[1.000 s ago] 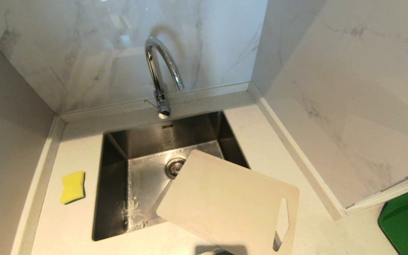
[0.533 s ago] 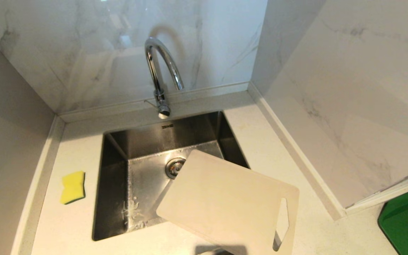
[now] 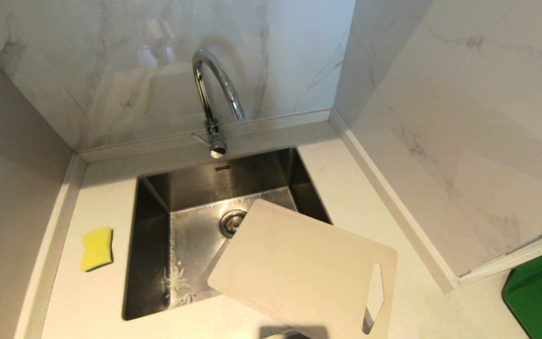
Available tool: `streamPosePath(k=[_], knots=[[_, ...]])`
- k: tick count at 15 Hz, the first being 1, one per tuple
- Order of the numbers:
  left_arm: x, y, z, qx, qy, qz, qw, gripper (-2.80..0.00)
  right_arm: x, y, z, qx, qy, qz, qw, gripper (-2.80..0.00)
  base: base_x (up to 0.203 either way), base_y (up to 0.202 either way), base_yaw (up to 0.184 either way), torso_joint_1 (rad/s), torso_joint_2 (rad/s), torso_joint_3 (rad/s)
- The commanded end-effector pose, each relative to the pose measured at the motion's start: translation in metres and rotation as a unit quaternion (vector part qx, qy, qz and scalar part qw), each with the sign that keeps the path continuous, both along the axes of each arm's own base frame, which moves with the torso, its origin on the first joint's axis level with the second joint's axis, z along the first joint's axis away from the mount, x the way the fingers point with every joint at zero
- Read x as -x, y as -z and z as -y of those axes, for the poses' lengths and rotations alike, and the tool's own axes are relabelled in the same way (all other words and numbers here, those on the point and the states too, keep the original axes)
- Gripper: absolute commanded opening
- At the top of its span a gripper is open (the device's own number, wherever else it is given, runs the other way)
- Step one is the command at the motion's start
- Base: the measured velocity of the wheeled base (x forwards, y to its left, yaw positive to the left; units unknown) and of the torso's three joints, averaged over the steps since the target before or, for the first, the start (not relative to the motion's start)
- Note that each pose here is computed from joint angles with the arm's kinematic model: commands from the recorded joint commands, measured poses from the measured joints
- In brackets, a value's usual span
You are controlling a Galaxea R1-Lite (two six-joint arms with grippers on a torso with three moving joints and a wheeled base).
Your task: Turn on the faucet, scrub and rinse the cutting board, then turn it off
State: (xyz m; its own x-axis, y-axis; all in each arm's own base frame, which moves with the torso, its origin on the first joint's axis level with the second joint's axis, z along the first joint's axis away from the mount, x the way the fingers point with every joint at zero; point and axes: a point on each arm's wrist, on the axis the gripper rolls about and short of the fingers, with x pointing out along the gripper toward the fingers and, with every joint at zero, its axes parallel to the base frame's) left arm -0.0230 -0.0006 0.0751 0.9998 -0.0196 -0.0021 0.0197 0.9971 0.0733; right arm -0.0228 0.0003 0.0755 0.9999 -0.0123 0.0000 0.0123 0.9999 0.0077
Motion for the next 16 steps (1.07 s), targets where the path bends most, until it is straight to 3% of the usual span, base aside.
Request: streamPosePath(k=[1, 16], knots=[[-0.0004, 0.0005, 0.0, 0.0, 0.0, -0.003, 1.0, -2.8, 0.0, 0.0001, 0.0, 0.0, 0.0, 0.0, 1.0, -2.8, 0.0, 0.0, 0.0, 0.0, 0.0, 0.0], [-0.0004, 0.0005, 0.0, 0.0, 0.0, -0.003, 1.0, -2.8, 0.0001, 0.0002, 0.0, 0.001, 0.001, 0.0, 1.0, -2.8, 0.0, 0.0, 0.0, 0.0, 0.0, 0.0]])
